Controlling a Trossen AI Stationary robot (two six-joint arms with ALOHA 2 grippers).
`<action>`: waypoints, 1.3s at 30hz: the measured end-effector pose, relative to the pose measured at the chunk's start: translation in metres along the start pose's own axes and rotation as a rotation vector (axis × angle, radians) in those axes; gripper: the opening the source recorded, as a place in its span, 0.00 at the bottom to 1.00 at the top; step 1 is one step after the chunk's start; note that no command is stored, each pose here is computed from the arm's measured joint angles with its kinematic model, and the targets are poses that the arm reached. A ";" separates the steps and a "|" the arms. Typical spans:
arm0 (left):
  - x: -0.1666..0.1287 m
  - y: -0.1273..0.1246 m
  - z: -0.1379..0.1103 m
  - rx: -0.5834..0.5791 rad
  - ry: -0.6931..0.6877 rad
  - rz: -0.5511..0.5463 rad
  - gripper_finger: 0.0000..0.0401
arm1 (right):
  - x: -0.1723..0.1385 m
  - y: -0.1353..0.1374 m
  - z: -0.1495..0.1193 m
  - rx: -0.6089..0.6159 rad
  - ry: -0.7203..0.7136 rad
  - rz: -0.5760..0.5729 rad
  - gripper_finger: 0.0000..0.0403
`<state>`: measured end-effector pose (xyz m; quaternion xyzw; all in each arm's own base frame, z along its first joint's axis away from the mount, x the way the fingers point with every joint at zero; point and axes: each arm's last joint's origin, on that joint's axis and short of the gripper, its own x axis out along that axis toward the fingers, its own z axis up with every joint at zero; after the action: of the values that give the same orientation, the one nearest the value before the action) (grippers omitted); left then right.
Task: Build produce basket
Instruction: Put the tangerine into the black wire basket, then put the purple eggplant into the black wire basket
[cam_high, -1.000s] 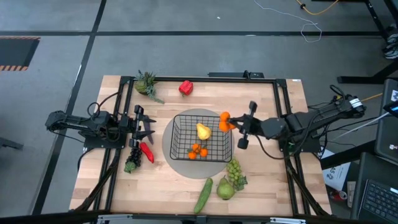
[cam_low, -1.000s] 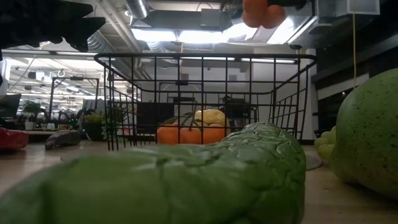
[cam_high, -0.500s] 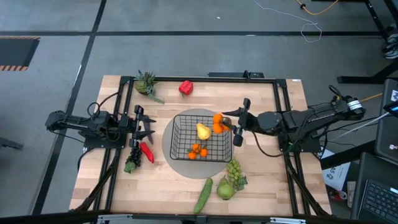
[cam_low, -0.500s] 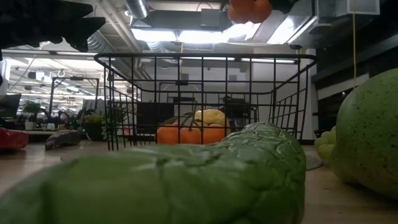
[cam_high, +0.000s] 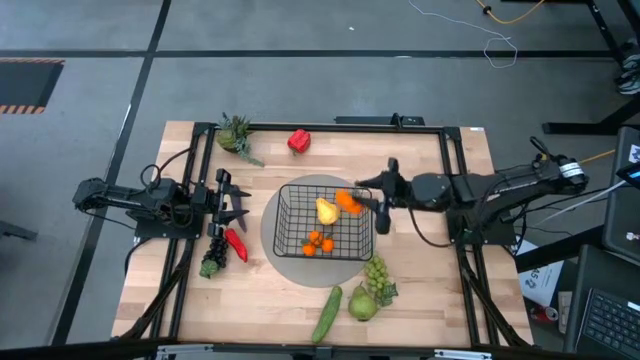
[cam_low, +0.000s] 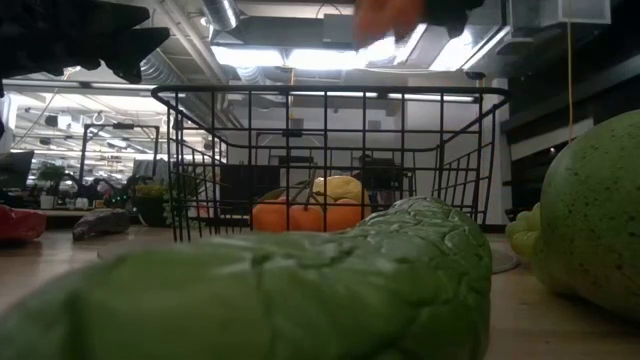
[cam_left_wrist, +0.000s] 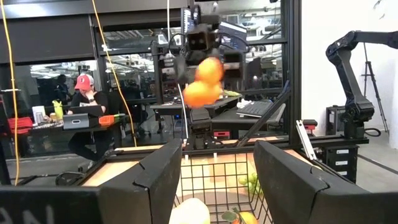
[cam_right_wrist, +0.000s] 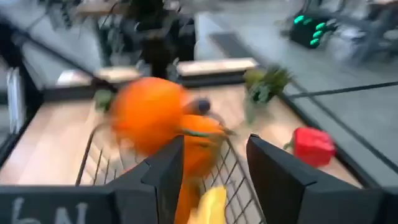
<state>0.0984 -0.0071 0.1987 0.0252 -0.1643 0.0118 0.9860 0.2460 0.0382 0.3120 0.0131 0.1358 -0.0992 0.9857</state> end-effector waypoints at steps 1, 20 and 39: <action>0.000 0.000 0.000 0.000 0.000 0.000 0.49 | 0.001 -0.001 -0.001 -0.006 0.009 0.025 0.43; 0.000 0.000 0.000 -0.166 0.000 -0.006 0.49 | -0.005 -0.012 0.000 0.024 0.044 0.027 0.43; -0.003 0.014 0.013 -0.412 -0.155 0.437 0.49 | -0.048 -0.032 -0.003 0.000 0.125 -0.135 0.43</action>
<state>0.0914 0.0059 0.2105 -0.2104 -0.2397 0.1883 0.9289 0.1938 0.0165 0.3219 0.0100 0.1979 -0.1646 0.9663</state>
